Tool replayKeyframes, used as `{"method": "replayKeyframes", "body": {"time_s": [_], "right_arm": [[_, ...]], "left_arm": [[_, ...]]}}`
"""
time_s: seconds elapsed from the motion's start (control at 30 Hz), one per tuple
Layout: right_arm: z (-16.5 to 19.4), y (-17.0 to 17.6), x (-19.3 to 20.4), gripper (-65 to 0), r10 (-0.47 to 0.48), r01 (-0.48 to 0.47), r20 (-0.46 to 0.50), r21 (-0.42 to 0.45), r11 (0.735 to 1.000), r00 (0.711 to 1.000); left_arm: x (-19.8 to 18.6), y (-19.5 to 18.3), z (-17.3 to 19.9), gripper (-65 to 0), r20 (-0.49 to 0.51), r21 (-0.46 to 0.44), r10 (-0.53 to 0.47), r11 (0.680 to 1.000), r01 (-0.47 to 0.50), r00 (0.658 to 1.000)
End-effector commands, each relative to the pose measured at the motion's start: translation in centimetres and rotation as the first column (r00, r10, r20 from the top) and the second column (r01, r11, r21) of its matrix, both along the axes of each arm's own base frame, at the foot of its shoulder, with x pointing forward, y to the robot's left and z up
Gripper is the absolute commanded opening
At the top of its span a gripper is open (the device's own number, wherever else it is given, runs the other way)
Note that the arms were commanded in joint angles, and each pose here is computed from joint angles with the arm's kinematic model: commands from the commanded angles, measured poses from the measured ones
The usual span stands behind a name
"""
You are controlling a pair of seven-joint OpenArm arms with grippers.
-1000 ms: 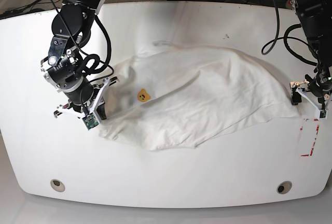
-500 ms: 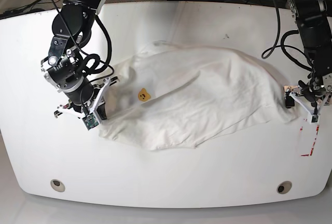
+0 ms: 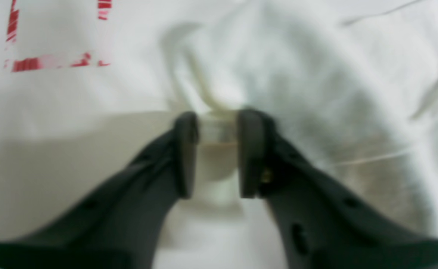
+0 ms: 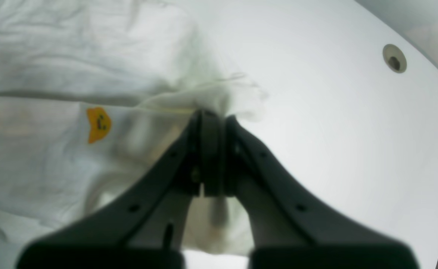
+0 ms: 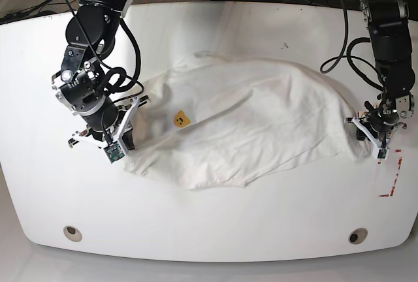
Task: Fold the T-shirt properly
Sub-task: 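Lay the shirt flat, left gripper releasing and regrasping its edge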
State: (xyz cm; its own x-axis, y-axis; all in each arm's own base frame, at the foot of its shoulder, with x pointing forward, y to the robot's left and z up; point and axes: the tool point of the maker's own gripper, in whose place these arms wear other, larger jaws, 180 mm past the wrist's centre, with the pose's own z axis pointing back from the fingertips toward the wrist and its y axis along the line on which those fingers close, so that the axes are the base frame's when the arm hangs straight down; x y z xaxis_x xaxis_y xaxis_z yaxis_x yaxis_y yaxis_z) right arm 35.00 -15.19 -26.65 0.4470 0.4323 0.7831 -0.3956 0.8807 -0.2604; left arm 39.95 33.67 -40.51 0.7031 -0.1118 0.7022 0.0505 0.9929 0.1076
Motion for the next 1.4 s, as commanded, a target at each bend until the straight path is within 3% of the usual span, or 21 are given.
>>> {"method": "replayKeyframes", "body": {"time_s": [0.0,0.2,0.4,0.57,0.87,1.0,1.1,1.3,1.37], "right_arm": [[1.9,0.1,0.7,-65.0,0.006,-0.007,0.065,0.010,1.000,0.998],[1.9,0.0,0.8,-65.0,0.005,-0.005,0.067,0.006,1.000,0.998],[3.0,-2.2,1.2,-65.0,-0.049,0.049,0.096,0.002,0.999,0.994],[4.8,-4.5,2.0,-65.0,-0.104,0.107,0.143,-0.007,0.994,0.984],[7.2,-6.7,2.9,-65.0,-0.112,0.128,0.197,-0.070,0.989,0.974],[7.5,-7.0,3.0,-65.0,-0.112,0.130,0.203,-0.077,0.989,0.973],[7.4,-6.9,2.9,-65.0,-0.111,0.128,0.200,-0.074,0.989,0.974],[6.7,-6.6,2.6,-65.0,-0.108,0.122,0.182,-0.071,0.990,0.977],[6.5,-6.5,2.5,-65.0,-0.106,0.120,0.179,-0.071,0.990,0.978]], "left_arm": [[0.5,0.6,0.9,-59.6,0.006,0.022,0.003,1.000,-0.003,1.000],[0.6,0.8,1.6,-61.8,0.022,0.038,-0.007,0.999,0.006,1.000],[-0.1,2.5,5.3,-61.7,0.023,0.156,-0.043,0.987,0.039,0.999],[-1.1,3.7,9.4,-61.5,0.045,0.263,-0.061,0.964,0.047,0.997],[-2.7,3.7,16.6,-61.4,0.095,0.397,-0.075,0.917,0.032,0.993],[-3.2,3.7,17.2,-60.4,0.056,0.432,-0.100,0.899,0.066,0.993],[-3.3,3.6,16.3,-51.5,0.040,0.413,-0.099,0.908,0.074,0.994],[-3.5,2.2,12.1,-21.2,-0.010,0.305,-0.073,0.950,0.073,0.997],[-3.5,1.6,11.1,-15.0,-0.020,0.276,-0.071,0.958,0.074,0.997]]}}
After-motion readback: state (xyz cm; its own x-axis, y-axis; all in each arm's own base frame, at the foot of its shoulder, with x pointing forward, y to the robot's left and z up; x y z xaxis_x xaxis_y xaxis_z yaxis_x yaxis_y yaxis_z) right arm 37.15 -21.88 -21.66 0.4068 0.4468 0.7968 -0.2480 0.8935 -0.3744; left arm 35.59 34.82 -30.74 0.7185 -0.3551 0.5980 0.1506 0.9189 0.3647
